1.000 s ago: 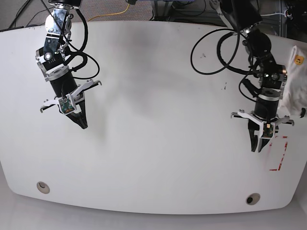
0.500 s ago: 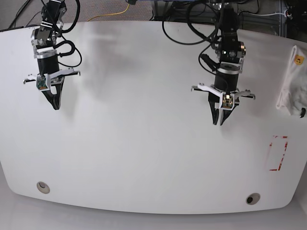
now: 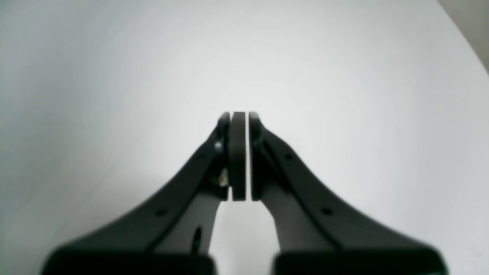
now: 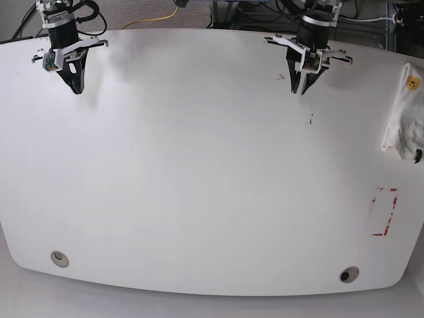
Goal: Layout the t-shirt on the table in an organized manner, then fold the t-shirt properly
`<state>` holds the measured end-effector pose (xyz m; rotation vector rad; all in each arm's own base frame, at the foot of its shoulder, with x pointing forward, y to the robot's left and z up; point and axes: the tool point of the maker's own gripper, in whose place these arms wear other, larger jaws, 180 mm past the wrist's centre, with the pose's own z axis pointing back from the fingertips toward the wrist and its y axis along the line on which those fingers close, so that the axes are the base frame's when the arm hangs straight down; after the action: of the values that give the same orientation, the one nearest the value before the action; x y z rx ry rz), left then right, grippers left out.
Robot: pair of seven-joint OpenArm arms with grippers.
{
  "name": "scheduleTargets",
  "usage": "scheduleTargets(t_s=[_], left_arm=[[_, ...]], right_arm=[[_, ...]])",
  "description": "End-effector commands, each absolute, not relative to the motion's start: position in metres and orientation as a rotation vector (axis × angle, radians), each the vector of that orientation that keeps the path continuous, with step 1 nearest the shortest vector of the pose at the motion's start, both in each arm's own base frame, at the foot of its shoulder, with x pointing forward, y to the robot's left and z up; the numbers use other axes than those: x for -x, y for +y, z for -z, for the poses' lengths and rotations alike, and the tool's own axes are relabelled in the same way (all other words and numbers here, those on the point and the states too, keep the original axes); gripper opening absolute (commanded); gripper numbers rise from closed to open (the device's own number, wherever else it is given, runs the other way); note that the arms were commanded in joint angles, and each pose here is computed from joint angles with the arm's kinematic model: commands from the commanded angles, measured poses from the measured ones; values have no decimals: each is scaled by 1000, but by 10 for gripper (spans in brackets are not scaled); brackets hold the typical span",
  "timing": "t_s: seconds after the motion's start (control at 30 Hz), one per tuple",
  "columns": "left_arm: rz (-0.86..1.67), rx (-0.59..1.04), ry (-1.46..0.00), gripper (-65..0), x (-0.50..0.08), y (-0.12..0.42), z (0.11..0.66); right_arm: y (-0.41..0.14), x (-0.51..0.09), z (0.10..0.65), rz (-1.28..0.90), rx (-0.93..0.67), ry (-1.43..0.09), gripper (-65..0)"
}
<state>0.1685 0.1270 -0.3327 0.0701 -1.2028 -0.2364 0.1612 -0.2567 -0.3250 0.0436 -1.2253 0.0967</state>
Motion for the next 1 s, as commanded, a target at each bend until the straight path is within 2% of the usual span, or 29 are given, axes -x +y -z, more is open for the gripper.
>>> scheduleTargets(t_s=[0.0, 0.43, 0.73, 0.87, 0.97], left_arm=[[226, -88, -1207, -574, -144, 133, 326], [200, -34, -900, -575, -19, 130, 346], [152, -5, -890, -575, -14, 137, 351], [186, 9, -806, -575, 10, 144, 373], [192, 16, -716, -575, 37, 149, 394]], right_arm=[[-256, -142, 319, -95, -62, -1208, -644], [-249, -34, 348, 4, -94, -915, -644], [-223, 48, 377, 69, -201, -676, -644], [-203, 97, 414, 50, -238, -509, -644], [-190, 116, 442, 42, -268, -437, -644]])
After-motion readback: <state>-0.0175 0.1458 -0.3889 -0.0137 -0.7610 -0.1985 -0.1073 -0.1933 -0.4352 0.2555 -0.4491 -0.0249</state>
